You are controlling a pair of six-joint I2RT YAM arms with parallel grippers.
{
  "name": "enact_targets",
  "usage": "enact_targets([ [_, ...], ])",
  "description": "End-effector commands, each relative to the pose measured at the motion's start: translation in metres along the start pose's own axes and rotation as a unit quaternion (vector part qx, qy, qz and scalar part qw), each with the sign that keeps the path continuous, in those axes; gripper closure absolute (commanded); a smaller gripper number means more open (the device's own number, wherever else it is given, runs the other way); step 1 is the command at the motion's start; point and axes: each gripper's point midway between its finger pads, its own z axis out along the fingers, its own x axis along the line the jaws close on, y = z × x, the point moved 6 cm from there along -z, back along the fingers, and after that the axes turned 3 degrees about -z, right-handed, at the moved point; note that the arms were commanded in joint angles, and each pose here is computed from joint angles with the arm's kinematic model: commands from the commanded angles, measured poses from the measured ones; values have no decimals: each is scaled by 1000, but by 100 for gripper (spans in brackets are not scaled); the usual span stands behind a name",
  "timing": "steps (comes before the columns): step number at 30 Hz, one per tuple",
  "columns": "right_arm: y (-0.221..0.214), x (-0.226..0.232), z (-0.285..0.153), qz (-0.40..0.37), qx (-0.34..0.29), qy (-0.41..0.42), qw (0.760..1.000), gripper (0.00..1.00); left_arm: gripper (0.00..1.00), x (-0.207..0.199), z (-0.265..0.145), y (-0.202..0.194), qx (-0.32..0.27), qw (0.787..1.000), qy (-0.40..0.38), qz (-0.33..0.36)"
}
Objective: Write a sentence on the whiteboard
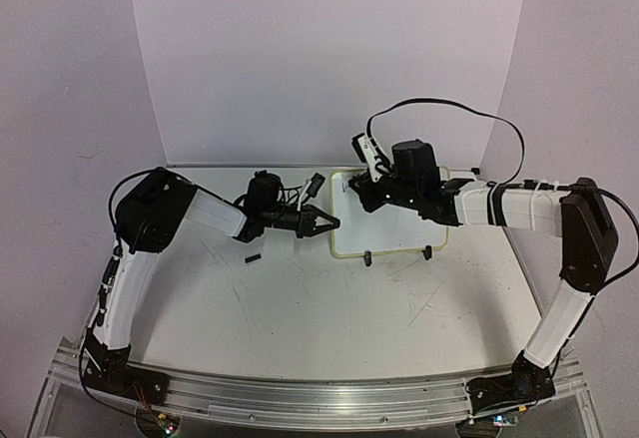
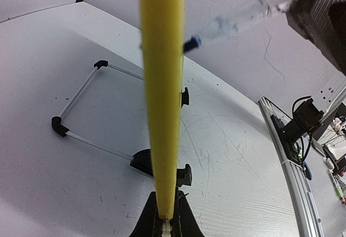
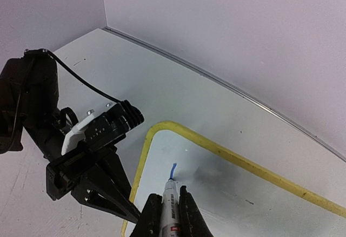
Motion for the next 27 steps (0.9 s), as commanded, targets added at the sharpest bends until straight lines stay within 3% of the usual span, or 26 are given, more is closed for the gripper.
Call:
enact_targets([
  [1, 8, 0, -14, 9, -18, -8, 1000, 100, 100, 2, 4, -12, 32, 999, 18, -2],
  [8, 3, 7, -14, 7, -13, -2, 1000, 100, 100, 1, 4, -12, 34, 999, 17, -2],
  [16, 42, 6, -32, 9, -67, 4, 998, 100, 100, 2, 5, -15, 38, 999, 18, -5],
  [27, 41, 0, -16, 6, -60, -12, 998, 100, 100, 1, 7, -14, 39, 999, 16, -3],
])
